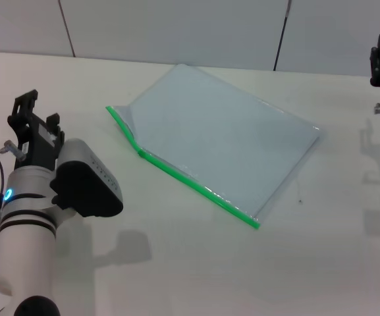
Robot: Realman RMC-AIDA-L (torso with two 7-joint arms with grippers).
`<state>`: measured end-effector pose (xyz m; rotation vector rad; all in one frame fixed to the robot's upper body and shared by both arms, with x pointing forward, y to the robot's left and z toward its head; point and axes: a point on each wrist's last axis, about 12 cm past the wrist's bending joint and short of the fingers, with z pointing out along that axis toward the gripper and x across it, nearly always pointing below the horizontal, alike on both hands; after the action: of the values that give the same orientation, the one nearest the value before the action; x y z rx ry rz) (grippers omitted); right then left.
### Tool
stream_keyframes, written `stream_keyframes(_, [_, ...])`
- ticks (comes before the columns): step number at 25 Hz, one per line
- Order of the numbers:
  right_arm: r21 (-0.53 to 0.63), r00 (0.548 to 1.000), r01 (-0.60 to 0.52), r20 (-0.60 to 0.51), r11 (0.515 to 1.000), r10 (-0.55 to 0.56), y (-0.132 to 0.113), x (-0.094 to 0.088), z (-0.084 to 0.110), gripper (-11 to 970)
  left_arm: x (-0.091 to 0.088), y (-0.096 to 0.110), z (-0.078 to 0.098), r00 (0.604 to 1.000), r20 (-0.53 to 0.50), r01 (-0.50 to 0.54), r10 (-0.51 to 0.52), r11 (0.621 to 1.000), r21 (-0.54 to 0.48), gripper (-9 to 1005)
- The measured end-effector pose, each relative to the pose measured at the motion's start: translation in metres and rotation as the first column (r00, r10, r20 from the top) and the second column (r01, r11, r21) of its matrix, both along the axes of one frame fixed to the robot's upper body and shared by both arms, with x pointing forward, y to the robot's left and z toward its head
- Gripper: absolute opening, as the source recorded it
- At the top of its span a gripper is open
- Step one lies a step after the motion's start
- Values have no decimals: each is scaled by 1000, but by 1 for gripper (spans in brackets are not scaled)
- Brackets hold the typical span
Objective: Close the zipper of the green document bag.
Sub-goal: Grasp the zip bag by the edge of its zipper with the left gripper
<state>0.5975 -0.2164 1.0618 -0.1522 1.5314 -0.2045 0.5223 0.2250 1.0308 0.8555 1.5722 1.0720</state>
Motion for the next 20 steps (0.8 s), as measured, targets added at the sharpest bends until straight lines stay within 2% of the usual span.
stream_keyframes(12, [-3,1000,-3,-7,1000,3,0,-1,-2,527,4,-3,-6,994,-93,77,-61,980,186,601])
stream_keyframes(20, [0,1000,-7,-27,1000,7,0,-1,-4,527,20,9,-4,993,-99,87,-63,963,254,602])
